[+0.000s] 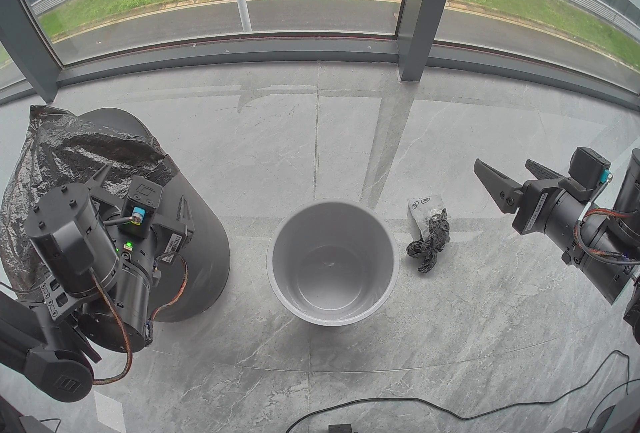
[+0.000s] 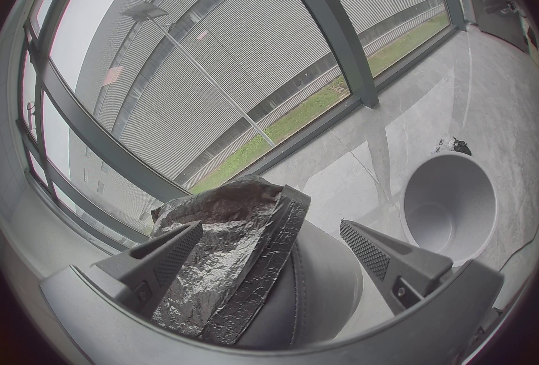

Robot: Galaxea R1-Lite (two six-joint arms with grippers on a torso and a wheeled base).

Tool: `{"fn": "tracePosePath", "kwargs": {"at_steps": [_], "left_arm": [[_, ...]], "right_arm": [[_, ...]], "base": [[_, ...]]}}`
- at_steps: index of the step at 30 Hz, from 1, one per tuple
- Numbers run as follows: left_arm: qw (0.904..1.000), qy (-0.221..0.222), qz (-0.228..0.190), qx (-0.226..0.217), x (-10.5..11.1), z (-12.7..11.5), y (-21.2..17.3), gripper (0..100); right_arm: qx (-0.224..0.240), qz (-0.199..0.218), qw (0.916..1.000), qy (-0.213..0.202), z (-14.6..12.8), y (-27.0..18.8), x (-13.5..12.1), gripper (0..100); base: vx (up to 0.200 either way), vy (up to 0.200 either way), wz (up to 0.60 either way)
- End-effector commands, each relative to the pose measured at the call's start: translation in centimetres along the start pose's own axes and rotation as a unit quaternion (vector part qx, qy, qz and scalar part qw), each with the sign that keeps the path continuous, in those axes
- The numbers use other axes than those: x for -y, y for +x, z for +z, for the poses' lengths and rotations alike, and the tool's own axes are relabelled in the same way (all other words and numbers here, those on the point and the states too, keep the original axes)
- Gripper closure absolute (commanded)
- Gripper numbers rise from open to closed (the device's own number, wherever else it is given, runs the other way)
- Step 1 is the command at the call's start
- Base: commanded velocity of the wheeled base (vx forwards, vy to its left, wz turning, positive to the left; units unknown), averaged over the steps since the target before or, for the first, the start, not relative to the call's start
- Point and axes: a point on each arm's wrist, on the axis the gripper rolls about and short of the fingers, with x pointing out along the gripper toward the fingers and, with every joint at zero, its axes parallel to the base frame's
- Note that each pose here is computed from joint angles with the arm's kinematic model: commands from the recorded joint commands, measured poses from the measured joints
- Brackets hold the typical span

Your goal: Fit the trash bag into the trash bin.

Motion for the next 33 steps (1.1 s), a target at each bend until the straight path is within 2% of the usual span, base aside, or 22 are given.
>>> {"fn": "tracePosePath", "kwargs": {"at_steps": [1,12,33], "left_arm": [[0.9999,0.007,-0.002,-0.007,0.6,-0.2,0.4,0],[0.9994,-0.004,0.033,-0.013,-0.4,0.3,2.2,0],[0.9979,-0.008,0.059,-0.024,-0.8,0.3,4.0,0]], "right_arm": [[0.002,0.001,1.0000,0.001,0.1,-0.1,0.0,0],[0.003,0.003,1.0000,0.003,0.2,-0.1,0.0,0],[0.004,0.002,1.0000,0.003,0.2,-0.1,0.0,0]], "base": [[0.000,0.000,0.00],[0.000,0.000,0.00],[0.000,0.000,0.00]]}}
